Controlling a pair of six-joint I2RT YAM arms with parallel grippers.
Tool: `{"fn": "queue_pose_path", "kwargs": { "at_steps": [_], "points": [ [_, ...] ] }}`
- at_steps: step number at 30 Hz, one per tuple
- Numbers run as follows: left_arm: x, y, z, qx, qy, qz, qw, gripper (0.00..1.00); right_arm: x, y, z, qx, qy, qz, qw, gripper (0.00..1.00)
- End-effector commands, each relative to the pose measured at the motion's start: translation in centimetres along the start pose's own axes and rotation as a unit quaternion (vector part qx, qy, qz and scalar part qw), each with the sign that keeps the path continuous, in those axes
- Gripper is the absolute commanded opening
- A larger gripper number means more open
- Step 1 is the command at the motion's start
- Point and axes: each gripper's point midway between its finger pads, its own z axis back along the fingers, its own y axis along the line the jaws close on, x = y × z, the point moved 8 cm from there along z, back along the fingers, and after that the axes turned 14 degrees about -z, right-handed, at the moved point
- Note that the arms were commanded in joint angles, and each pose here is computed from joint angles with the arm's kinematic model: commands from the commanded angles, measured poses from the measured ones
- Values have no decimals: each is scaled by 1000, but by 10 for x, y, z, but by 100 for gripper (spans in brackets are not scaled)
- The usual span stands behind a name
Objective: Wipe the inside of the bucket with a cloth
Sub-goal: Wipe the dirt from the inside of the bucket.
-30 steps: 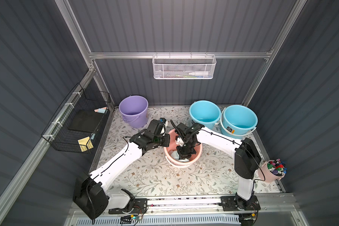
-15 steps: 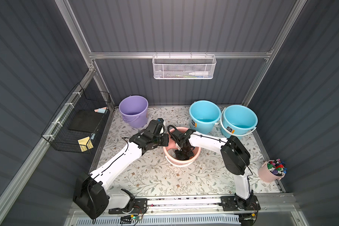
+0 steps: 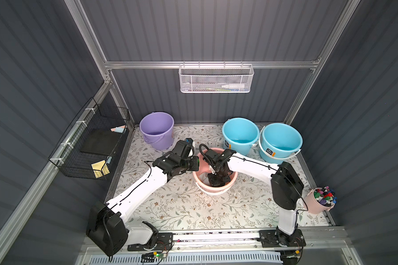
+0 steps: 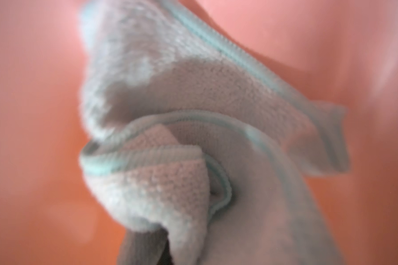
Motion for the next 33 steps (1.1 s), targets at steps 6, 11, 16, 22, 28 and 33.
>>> {"fn": "queue_pose_path", "kwargs": {
  "at_steps": [6, 11, 16, 22, 28, 33],
  "points": [
    [30, -9, 26, -10, -71, -4, 997, 0, -23, -1, 62, 86, 5, -41, 995, 0],
    [28, -9, 26, -12, -70, -10, 997, 0, -30, 11, 89, 170, 8, -64, 983, 0],
    [22, -8, 14, -19, -56, -15, 998, 0, -28, 23, 106, 238, 4, -96, 967, 0],
    [20, -8, 11, -19, -54, -23, 998, 0, -15, 31, 94, 311, 13, -152, 938, 0],
    [18, -8, 8, -22, -55, -19, 998, 0, 2, 31, 70, 315, 20, -189, 930, 0],
    [16, -8, 4, -24, -50, -18, 998, 0, 18, 28, 43, 279, 12, -215, 936, 0]
  ]
}}
